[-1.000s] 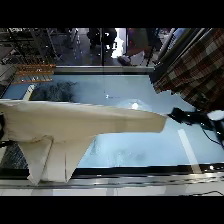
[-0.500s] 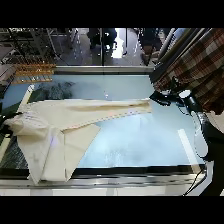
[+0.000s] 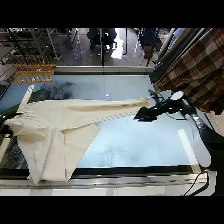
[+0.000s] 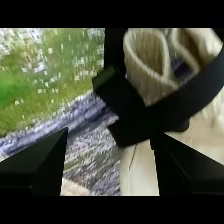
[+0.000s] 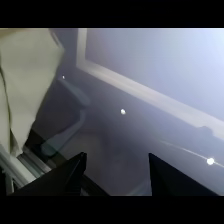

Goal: Fold the clothes and pants, and hang the long-sleeved shirts on hangers.

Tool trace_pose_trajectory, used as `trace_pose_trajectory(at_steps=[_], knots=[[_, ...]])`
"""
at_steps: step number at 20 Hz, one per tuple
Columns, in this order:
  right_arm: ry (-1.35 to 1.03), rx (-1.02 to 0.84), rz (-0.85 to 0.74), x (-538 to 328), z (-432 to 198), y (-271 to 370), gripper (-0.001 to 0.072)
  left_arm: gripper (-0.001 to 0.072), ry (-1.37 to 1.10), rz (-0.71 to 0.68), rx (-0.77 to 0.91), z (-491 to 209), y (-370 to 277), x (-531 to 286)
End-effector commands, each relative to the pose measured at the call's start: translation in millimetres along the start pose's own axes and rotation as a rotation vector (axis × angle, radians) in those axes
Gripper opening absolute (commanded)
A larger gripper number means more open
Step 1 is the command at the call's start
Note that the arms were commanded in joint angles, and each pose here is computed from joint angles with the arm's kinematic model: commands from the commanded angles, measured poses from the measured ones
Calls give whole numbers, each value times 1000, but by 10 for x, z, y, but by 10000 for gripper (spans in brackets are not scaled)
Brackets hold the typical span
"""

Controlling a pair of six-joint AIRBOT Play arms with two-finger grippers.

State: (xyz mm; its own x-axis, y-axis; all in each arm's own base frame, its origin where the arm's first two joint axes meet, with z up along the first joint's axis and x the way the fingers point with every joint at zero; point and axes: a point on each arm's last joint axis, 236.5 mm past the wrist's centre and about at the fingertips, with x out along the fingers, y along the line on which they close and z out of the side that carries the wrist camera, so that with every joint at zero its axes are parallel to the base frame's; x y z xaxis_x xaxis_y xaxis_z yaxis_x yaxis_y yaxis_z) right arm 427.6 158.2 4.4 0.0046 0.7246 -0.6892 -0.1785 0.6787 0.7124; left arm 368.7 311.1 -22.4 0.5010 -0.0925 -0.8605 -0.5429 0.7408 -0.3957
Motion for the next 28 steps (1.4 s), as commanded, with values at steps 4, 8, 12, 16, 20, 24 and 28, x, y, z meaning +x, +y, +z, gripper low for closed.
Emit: trace_pose_trajectory(at_steps=[4, 8, 12, 16, 20, 24, 28], knots=[[84, 51, -50, 1284, -418, 644, 442, 710, -101, -139, 1, 74, -176, 222], [71, 56, -55, 1889, -491, 811, 442, 718, -113, -214, -89, 120, -216, 441], [53, 85, -28, 2223, -514, 875, 443, 713, -142, -340, -221, 223, -342, 604], [49, 93, -12, 2411, -554, 911, 443, 698, -190, -412, -310, 371, -424, 657], [-17, 97, 72, 2741, -420, 1170, 353, 542, -173, -428, -310, 342, -531, 744], [-55, -93, 38, 2815, -164, 1385, 24, 487, -130, -464, -347, 286, -684, 742], [39, -247, -622, 1238, -39, 234, 24, 492, -145, -488, -282, 318, -815, 512]])
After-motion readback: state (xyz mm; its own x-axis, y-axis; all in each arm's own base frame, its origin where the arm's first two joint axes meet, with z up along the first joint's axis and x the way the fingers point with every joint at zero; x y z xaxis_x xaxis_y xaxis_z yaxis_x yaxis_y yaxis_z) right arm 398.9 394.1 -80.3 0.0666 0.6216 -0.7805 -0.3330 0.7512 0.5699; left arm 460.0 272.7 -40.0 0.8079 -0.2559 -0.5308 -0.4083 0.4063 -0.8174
